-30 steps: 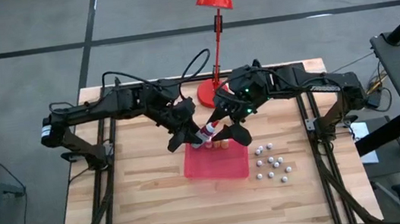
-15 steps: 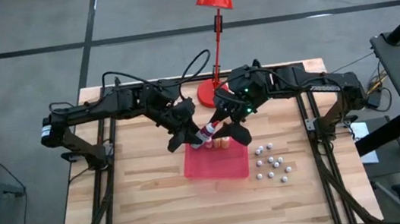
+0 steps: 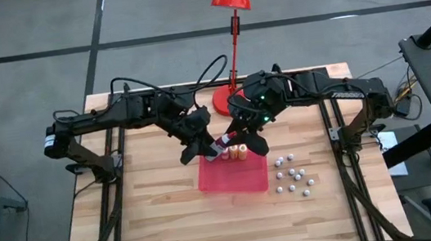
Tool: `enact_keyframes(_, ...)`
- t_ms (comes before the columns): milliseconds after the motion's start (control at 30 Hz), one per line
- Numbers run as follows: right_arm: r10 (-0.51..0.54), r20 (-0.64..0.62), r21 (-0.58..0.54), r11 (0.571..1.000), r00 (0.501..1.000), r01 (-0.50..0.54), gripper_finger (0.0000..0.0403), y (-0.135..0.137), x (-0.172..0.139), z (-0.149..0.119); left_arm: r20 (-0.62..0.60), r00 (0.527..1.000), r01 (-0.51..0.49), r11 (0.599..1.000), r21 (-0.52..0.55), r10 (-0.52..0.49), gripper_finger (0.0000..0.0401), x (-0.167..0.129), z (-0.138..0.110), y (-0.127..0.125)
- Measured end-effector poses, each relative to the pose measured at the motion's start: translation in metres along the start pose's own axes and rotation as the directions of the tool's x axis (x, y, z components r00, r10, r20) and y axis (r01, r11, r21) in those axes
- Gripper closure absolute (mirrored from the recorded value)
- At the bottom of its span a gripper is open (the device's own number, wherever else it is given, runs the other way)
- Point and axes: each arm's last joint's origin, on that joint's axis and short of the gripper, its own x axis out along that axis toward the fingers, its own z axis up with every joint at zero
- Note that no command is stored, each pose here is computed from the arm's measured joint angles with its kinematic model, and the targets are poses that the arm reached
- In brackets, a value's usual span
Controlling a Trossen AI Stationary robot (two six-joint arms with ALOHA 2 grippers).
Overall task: Pick & Place food coloring
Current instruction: Put the large red food coloring bottle into the red bin
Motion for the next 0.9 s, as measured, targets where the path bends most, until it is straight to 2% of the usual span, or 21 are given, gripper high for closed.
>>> enact_keyframes(100, -0.001, -0.005, -0.001, 1.000, 1.000, 0.001, 0.0295, 0.000, 0.000, 0.000, 0.000, 1.000, -0.001, 1.000, 0.000, 0.001, 0.0280, 0.000, 0.000, 0.000)
enact_keyframes(600, 0.003, -0.031, -0.002, 1.000, 1.000, -0.003, 0.0295, 0.000, 0.000, -0.003, 0.005, 1.000, -0.009, 1.000, -0.021, 0.009, 0.0276, 0.000, 0.000, 0.000)
enact_keyframes(700, -0.002, -0.056, 0.008, 1.000, 0.998, 0.002, 0.0295, -0.001, 0.000, -0.005, 0.011, 0.999, -0.031, 0.999, -0.017, 0.031, 0.0256, 0.000, 0.001, 0.001)
enact_keyframes(900, 0.002, -0.118, 0.027, 1.000, 0.993, 0.001, 0.0295, -0.001, 0.001, -0.012, 0.027, 0.998, -0.065, 0.998, -0.002, 0.065, 0.0189, -0.001, 0.001, 0.002)
